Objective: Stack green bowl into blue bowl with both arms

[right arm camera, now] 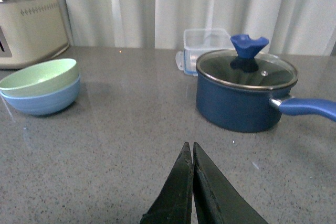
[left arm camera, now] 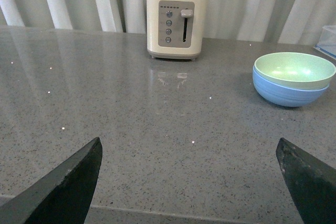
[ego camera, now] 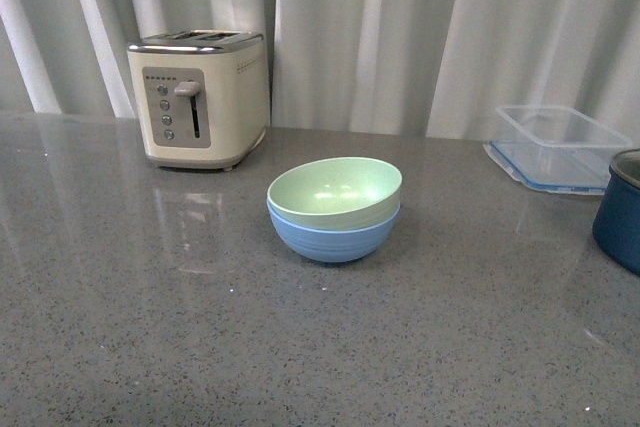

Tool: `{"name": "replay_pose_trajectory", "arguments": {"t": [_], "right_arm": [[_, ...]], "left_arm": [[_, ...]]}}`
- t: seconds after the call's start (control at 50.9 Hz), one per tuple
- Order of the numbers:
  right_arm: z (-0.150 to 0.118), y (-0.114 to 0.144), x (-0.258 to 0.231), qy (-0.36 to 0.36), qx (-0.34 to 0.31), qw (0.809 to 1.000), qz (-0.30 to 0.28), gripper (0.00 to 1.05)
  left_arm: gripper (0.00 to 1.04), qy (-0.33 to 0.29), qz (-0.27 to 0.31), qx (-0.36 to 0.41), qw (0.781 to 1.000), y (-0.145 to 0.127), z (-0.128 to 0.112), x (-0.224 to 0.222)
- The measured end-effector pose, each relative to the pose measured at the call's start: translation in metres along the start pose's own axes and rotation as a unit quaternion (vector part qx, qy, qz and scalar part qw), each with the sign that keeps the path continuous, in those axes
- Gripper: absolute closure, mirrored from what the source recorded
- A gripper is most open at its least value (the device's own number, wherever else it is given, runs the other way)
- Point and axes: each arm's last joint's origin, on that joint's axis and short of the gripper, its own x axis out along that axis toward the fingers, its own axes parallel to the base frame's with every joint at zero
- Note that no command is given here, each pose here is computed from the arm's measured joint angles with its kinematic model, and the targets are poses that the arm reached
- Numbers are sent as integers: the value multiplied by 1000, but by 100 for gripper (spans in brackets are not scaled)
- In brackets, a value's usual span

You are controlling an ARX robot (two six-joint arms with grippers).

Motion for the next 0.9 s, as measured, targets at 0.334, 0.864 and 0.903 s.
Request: {"name": "replay_pose_trajectory", "arguments": {"t": [0.334,0.864,0.903], "right_arm": [[0,0,0,0,-1,1000,0,61],[0,0,0,1,0,1000,0,10],[0,0,0,1,0,1000,0,10]], "left_arm": [[7,0,0,0,1000,0,0,0],[7,0,0,0,1000,0,0,0],[7,0,0,0,1000,0,0,0]]}}
